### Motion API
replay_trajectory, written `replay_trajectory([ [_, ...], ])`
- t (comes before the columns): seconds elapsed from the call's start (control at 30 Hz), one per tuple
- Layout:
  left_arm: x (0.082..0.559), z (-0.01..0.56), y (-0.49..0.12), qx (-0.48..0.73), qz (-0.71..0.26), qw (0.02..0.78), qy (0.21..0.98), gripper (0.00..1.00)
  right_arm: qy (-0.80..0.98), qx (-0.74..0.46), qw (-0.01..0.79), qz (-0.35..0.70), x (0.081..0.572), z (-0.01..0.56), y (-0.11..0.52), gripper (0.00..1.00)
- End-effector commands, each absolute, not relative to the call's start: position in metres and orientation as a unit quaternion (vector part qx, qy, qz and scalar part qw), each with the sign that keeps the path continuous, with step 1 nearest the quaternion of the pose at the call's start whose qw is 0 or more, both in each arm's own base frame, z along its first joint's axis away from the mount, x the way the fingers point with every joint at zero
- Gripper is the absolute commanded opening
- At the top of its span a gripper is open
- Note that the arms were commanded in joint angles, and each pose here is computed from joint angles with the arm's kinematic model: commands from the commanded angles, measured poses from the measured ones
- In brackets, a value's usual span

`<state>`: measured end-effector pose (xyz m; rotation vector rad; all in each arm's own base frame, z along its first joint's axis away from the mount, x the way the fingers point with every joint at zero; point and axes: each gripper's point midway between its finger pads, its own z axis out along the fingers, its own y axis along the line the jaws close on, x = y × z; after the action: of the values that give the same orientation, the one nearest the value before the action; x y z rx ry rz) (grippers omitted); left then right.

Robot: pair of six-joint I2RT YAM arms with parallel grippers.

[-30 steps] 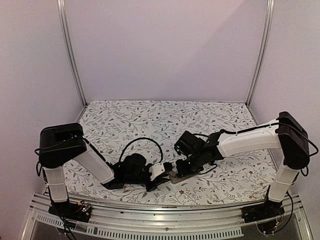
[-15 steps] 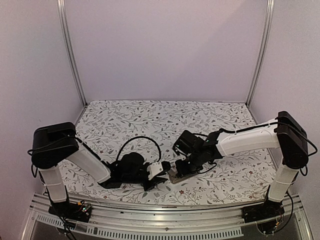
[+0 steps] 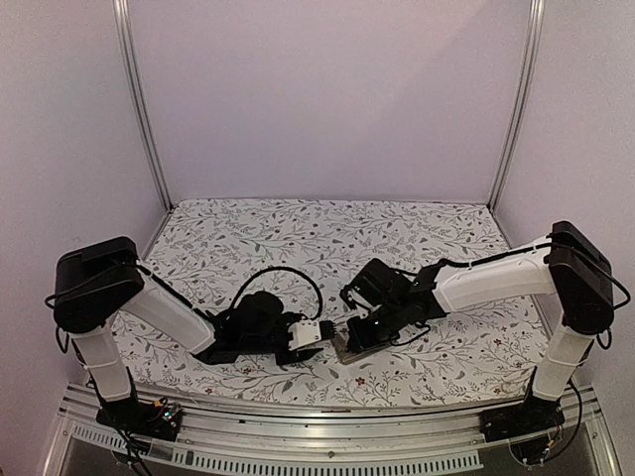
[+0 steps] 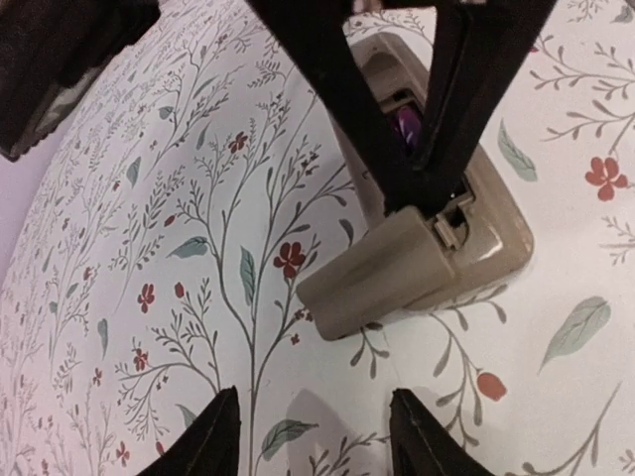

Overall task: Load the batteries into the remote control
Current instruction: Adjust the battery cover on the remote control.

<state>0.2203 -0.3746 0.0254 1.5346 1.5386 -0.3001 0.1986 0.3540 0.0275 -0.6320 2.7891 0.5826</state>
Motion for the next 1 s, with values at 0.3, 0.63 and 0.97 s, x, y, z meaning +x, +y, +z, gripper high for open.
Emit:
replay_trajectory([
  [0.3, 0.218, 0.000, -0.384, 0.749, -0.080, 0.438, 0.491, 0.69, 0.973, -0.211, 0.020, 0.092, 0.165, -0.037, 0.282, 0.00],
  [0.63, 0.207, -0.024, -0.387, 0.783, -0.111, 0.370, 0.487, 0.66, 0.973, -0.200, 0.031, 0.108, 0.168, -0.035, 0.280, 0.00],
  [0.97, 0.198, -0.030, -0.387, 0.806, -0.201, 0.243, 0.501, 0.64, 0.969, -0.202, 0.042, 0.133, 0.175, -0.035, 0.281, 0.00],
])
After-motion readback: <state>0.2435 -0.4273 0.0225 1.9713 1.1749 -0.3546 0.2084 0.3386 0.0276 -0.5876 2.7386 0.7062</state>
